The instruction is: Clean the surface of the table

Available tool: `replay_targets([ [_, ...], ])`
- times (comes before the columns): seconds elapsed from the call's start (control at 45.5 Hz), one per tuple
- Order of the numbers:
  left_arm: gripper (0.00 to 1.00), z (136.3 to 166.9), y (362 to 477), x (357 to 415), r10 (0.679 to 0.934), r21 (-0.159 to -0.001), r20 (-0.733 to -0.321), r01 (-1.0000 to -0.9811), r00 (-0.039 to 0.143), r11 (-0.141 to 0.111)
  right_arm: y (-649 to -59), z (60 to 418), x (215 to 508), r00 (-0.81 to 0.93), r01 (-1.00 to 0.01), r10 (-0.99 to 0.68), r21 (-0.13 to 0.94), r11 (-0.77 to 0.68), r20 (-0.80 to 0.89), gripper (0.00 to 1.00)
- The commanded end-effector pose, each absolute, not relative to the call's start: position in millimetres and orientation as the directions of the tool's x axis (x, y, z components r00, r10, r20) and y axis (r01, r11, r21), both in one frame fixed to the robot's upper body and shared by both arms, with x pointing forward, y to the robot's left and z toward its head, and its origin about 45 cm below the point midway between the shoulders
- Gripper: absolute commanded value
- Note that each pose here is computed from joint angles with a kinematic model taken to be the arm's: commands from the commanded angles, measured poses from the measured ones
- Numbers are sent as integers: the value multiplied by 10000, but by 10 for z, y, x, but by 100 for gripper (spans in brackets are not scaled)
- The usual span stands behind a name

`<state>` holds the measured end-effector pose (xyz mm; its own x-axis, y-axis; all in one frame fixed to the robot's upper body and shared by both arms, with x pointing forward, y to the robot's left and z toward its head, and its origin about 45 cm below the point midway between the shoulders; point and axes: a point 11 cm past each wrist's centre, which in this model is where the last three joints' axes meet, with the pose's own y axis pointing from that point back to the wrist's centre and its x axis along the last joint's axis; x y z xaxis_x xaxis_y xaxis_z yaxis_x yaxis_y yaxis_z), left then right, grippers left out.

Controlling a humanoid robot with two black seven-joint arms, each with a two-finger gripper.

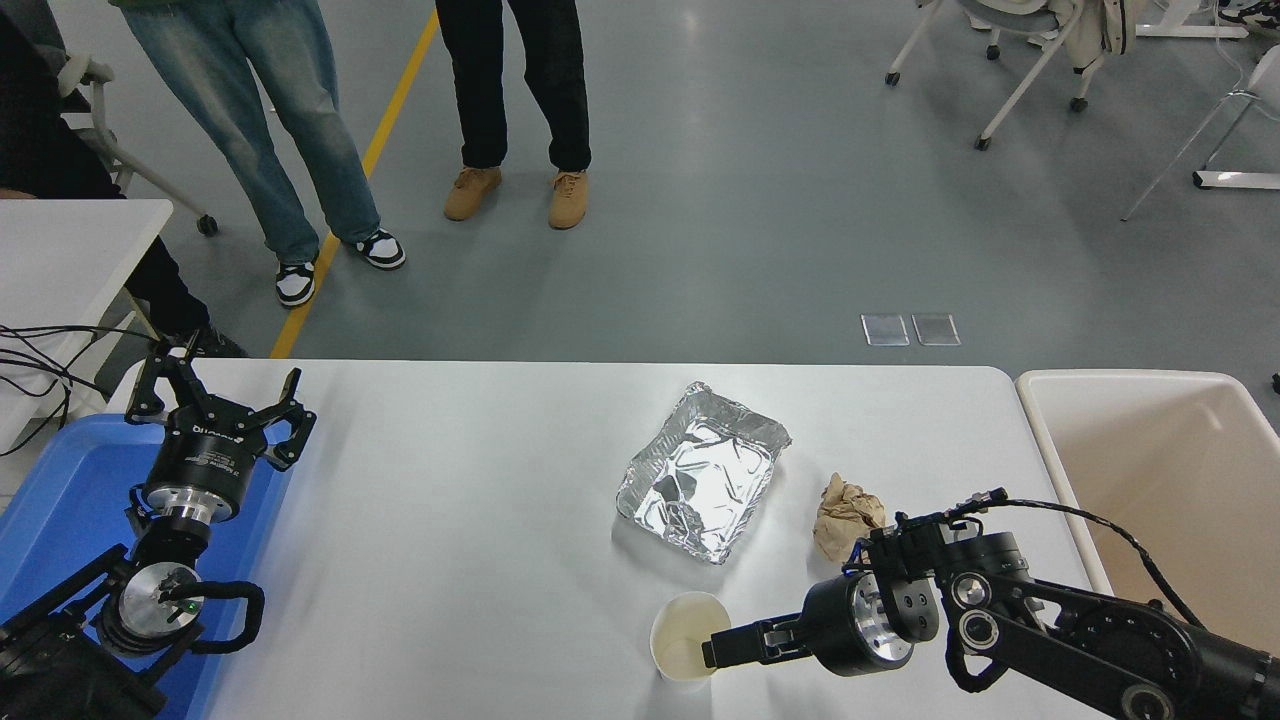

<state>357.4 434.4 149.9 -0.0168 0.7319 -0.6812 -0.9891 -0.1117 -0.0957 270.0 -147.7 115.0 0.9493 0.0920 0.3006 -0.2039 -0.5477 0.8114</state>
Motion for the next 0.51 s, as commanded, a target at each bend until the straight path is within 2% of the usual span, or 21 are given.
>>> replay_targets([
  [0.0,99,1503,4343,3578,7319,-968,-6812,-9890,-158,-1115,-1368,1114,2658,9639,-1862,674,8331,-5209,2575,99],
  [0.484,99,1498,4344,3573,7319,-954,-6812,-9891,-171,-1119,-1203,1021,2728,9632,-2077,435,8376,-5052,2651,99],
])
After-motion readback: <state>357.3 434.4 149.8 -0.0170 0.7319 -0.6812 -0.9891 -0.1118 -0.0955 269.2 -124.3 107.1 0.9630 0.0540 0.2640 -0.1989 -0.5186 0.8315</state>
